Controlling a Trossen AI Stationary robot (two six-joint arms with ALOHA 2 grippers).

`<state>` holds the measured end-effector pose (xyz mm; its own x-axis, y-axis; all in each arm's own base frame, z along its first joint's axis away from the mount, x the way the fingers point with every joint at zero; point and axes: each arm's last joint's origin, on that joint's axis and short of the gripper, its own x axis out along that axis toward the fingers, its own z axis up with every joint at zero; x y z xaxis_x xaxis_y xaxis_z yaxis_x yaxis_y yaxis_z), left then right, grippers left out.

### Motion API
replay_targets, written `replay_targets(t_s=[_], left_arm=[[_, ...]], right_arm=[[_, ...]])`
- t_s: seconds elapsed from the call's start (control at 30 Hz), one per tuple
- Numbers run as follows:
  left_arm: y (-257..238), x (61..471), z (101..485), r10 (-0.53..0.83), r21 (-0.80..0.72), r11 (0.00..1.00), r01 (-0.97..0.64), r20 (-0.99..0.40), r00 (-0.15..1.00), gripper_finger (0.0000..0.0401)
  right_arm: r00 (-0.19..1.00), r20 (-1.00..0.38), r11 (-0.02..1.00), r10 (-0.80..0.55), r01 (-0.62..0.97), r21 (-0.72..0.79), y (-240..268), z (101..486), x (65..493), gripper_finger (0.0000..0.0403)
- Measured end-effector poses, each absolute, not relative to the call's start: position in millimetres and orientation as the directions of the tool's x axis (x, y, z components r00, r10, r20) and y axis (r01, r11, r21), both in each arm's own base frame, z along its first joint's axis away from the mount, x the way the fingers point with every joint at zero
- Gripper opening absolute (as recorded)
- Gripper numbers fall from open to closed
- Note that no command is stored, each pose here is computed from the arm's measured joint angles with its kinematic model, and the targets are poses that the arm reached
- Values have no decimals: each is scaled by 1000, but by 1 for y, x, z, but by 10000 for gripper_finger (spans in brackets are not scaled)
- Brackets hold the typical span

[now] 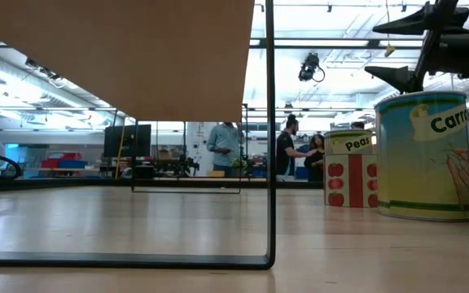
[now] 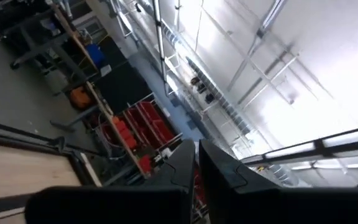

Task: Pick and place cans onto a shelf
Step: Put the canned peas on the shelf

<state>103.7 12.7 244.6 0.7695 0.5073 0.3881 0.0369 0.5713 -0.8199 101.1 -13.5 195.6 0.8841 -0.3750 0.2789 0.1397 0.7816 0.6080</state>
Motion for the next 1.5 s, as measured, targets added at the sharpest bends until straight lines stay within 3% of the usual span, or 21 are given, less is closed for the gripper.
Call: replay_targets(t_s=[0.2,0.5,0.8,0.93,1.13,1.37,1.5], left_arm=[[11,124,269,477,-797,603,-31,329,815,47],[7,170,297,377,-765,639,-80,221,900,118],[3,221,320,272,-696,703,-148,71,960,167],[1,247,333,210,-649,741,-174,-22,978,188],[-3,290,350,117,-546,813,-202,-186,976,205],[-2,336,353,97,-420,871,-253,-358,929,206],[5,359,350,93,-382,884,-269,-420,903,206]], right_arm=[[882,298,725,-365,68,685,-13,197,101,348],[868,338,565,-365,-82,821,-13,202,99,348],[898,323,635,-299,-65,770,-11,202,101,348],[934,201,649,-297,43,760,-11,208,102,348],[948,-133,661,-290,299,688,-11,218,101,348],[816,-502,700,-285,536,473,-11,214,100,348],[741,-609,701,-282,593,397,-11,203,106,348]])
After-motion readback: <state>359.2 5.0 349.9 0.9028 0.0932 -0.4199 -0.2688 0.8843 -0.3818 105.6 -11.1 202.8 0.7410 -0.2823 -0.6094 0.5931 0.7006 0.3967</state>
